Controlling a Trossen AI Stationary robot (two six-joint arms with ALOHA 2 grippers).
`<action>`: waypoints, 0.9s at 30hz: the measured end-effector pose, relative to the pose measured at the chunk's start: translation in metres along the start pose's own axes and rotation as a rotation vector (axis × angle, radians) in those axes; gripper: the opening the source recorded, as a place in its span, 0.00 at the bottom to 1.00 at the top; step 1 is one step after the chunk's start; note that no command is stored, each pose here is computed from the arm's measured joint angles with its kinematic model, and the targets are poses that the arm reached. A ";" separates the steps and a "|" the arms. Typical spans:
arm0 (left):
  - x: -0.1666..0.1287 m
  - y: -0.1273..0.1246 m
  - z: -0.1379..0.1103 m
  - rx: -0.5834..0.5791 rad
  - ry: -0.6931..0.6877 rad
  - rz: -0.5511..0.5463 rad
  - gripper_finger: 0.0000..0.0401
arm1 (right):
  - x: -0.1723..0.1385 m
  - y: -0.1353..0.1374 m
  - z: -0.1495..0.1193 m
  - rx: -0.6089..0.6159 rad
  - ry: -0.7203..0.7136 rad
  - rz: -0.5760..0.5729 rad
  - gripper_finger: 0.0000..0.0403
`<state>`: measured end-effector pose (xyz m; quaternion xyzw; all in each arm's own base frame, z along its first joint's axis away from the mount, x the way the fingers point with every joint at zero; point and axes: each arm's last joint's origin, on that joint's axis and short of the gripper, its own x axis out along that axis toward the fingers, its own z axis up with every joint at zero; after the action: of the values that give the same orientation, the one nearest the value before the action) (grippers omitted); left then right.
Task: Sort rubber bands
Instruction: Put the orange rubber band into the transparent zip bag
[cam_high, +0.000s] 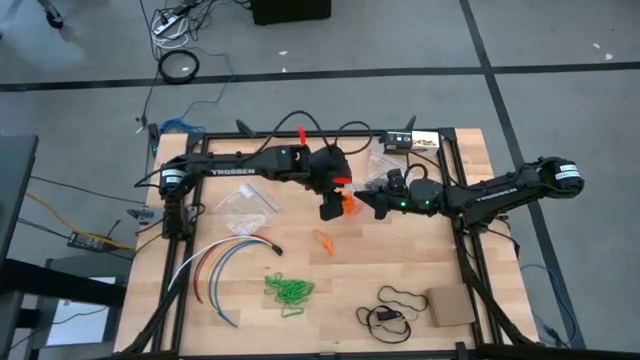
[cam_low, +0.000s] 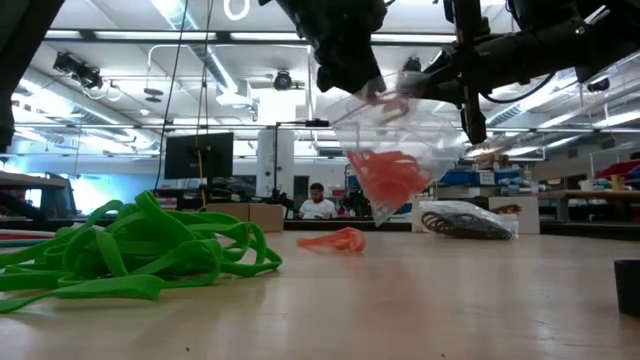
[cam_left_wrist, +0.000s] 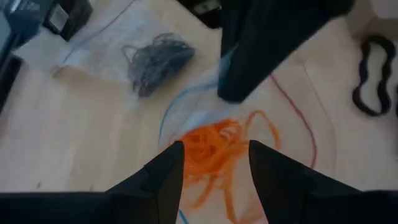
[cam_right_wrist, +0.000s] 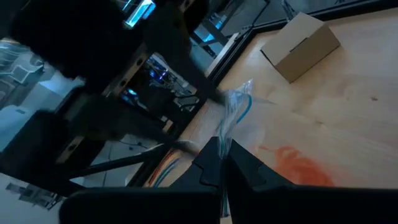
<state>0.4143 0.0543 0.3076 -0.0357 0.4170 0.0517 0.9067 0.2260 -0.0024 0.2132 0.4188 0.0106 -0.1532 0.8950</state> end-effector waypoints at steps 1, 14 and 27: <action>0.000 0.001 -0.001 0.003 0.009 -0.033 0.46 | 0.000 0.000 0.000 -0.001 0.000 0.000 0.01; -0.018 -0.015 -0.001 0.178 -0.004 -0.128 0.46 | 0.000 0.000 -0.001 -0.006 0.007 0.003 0.01; -0.051 -0.078 -0.058 0.439 0.304 -0.183 0.40 | 0.000 0.000 -0.001 -0.007 0.015 0.005 0.01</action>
<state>0.3472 -0.0322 0.3100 0.1169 0.5445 -0.1281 0.8207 0.2260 -0.0011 0.2126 0.4169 0.0169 -0.1478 0.8967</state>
